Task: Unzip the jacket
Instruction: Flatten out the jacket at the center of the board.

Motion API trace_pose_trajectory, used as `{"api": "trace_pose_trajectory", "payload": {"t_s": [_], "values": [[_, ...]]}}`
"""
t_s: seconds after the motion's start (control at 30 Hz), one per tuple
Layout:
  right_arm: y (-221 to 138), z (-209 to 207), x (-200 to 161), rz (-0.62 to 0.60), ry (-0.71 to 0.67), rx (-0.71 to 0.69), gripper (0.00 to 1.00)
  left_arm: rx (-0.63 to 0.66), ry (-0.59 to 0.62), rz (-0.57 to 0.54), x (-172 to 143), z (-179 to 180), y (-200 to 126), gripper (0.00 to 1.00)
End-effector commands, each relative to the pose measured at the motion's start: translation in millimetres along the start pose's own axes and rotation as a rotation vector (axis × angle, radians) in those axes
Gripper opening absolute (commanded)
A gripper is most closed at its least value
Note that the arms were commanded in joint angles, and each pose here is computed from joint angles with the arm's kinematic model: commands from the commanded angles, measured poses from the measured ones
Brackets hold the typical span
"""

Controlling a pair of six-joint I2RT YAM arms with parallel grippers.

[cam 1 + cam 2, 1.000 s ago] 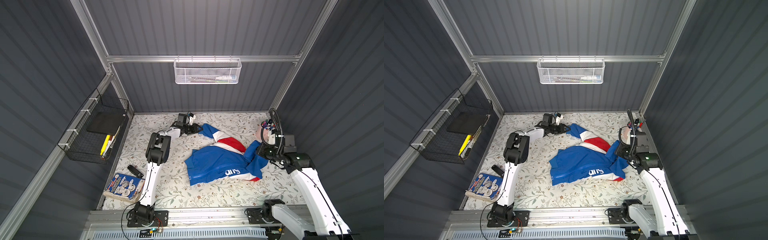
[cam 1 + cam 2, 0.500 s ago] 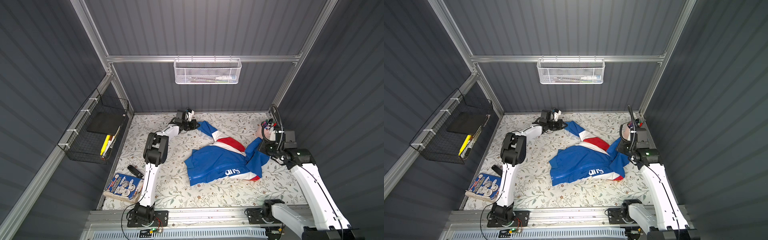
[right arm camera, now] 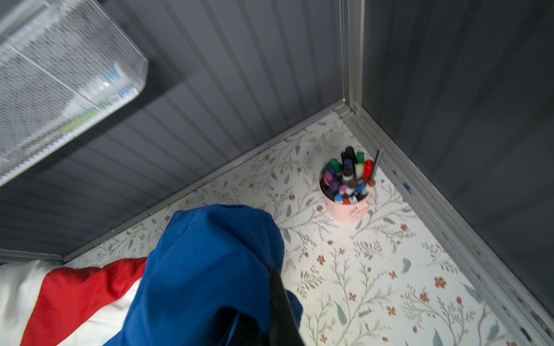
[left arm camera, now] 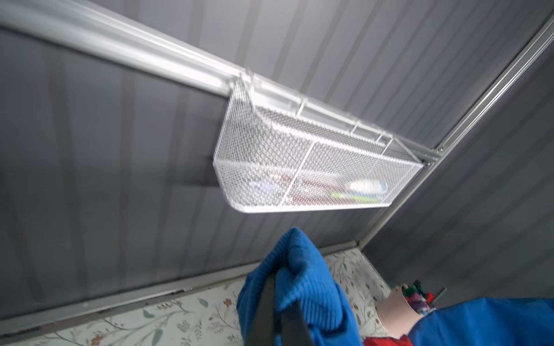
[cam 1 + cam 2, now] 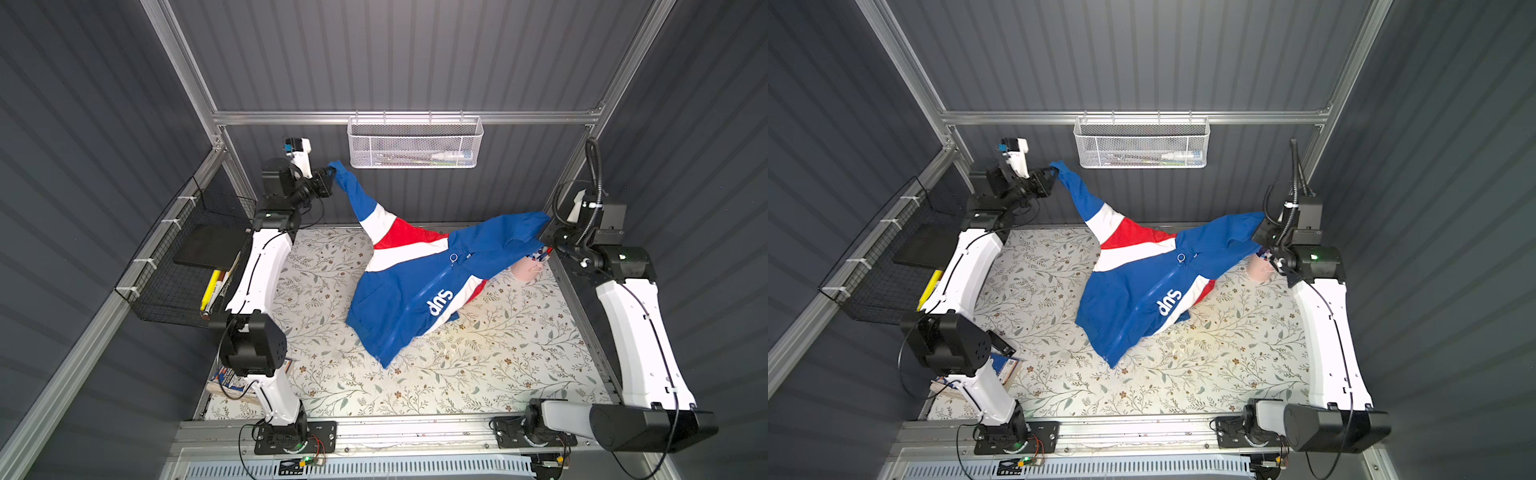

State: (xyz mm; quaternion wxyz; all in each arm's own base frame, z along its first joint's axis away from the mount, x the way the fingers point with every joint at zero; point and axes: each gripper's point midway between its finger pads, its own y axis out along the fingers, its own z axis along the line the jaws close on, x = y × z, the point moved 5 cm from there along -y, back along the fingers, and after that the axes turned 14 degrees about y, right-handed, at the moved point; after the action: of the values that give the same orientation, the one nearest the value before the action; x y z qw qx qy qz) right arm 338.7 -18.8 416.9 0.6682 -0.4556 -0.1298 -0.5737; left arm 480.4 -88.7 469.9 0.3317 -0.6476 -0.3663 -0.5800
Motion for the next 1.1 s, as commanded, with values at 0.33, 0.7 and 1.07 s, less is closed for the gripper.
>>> {"api": "trace_pose_trajectory", "payload": {"t_s": [0.33,0.7,1.07], "values": [[-103.7,84.3,125.7,-0.387,-0.056,0.292,0.0,0.204,0.272,-0.405,181.9,-52.6,-143.0,0.0],[-243.2,75.0,147.9,-0.73,-0.078,0.28,0.0,0.188,0.441,-0.608,238.7,-119.3,-245.6,0.0],[-186.8,80.2,113.6,-0.439,-0.146,0.33,0.0,0.26,0.375,-0.438,197.0,-84.7,-206.8,0.0]]}}
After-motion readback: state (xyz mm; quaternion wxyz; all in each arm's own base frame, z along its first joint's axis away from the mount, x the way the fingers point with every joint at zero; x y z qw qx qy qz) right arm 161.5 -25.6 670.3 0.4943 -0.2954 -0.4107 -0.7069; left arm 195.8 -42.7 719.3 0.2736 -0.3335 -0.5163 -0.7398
